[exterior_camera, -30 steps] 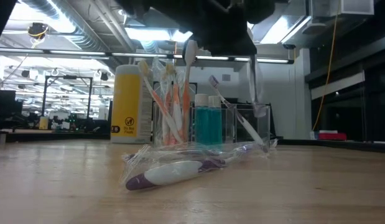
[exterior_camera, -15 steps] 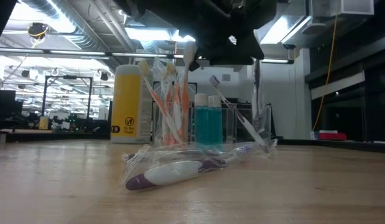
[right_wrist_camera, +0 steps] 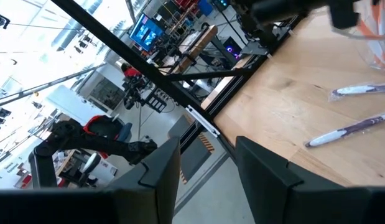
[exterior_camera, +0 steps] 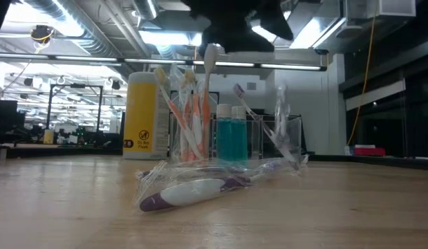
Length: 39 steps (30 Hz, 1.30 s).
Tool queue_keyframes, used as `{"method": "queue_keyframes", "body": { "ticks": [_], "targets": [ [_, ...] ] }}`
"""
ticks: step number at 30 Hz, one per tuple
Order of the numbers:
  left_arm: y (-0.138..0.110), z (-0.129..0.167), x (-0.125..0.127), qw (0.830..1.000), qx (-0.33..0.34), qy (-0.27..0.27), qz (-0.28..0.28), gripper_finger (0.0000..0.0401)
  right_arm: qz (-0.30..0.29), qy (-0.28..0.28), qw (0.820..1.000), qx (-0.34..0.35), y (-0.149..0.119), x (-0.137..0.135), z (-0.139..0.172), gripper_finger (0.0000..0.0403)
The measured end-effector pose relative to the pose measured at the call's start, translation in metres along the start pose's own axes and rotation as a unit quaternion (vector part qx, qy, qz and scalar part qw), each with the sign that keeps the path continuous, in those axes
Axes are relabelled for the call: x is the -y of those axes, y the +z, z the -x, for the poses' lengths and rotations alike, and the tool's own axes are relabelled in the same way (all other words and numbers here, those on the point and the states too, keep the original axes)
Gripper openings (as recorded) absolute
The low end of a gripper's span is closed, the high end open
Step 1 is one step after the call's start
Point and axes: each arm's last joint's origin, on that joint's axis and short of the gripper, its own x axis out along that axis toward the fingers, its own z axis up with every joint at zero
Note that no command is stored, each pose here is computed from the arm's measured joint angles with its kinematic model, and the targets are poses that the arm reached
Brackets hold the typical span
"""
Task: Pick & Place toothbrushing station
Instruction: Put the white and violet toothbrush into the right compartment of the transparent organizer
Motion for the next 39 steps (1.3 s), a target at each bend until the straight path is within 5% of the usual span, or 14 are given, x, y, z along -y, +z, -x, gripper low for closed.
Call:
{"method": "queue_keyframes", "body": {
  "ticks": [11,19,28,39],
  "targets": [
    [0.023,0.026,0.003,1.000,0.008,0.016,-0.013,0.0161,0.008,-0.002,1.000,0.016,0.001,0.000,0.000,0.0158],
    [0.029,0.029,0.002,0.999,-0.018,-0.029,0.032,0.0128,0.036,-0.024,0.998,0.041,0.006,0.006,-0.016,0.0145],
    [0.045,0.052,0.003,1.000,-0.016,-0.025,0.000,0.0099,0.007,-0.157,0.987,0.036,0.024,0.071,-0.043,0.0122],
    [0.046,0.079,0.014,0.999,-0.012,-0.037,0.013,0.0095,-0.083,-0.183,0.976,0.089,0.032,0.132,-0.067,0.0125]
  ]
}}
